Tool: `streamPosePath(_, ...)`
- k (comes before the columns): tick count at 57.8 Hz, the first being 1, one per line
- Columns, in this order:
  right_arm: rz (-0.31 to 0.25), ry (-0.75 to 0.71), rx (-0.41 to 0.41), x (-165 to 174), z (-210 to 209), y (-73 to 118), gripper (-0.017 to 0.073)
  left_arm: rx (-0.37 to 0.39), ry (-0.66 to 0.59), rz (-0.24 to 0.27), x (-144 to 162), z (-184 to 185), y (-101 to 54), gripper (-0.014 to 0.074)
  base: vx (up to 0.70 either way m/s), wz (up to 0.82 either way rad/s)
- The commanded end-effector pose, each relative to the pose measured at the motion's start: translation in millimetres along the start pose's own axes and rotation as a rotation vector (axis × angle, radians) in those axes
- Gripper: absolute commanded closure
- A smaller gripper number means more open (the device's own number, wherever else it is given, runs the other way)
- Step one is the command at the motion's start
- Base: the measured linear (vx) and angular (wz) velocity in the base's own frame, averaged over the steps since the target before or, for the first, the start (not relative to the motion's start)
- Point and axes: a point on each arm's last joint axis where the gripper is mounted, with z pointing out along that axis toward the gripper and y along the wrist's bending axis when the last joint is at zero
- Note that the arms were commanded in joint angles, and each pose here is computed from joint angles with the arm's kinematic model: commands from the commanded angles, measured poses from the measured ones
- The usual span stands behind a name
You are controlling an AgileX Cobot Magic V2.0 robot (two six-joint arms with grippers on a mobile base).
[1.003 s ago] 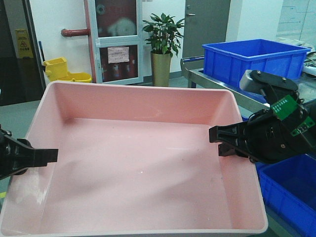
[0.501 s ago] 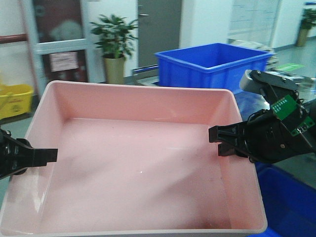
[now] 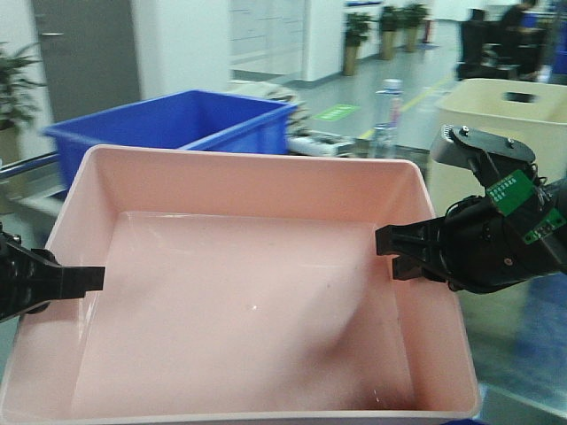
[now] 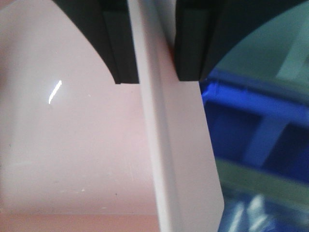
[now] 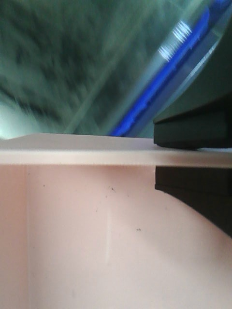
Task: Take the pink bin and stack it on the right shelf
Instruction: 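Hold the pink bin with both grippers while the base drives to the table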
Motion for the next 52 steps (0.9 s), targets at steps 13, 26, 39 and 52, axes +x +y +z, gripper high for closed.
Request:
streamPosePath(13, -0.053, -0.175, 0.025, -19.0, -22.8, -3.2, 0.0568, -0.012, -0.106, 0.041, -13.0, -15.7, -3.5, 0.0601, 0.37, -0.71)
streamPosePath(26, -0.053, -0.175, 0.025, -19.0, -22.8, -3.2, 0.0568, -0.012, -0.106, 0.041, -13.0, -15.7, -3.5, 0.0601, 0.33, -0.64)
streamPosePath(39, -0.053, -0.175, 0.025, -19.0, -22.8, -3.2, 0.0568, -0.012, -0.106, 0.041, -13.0, -15.7, -3.5, 0.0601, 0.27, -0.54)
streamPosePath(52, -0.053, -0.175, 0.025, -19.0, -22.8, -3.2, 0.0568, -0.012, -0.106, 0.041, -13.0, -15.7, -3.5, 0.0601, 0.21, -0.41)
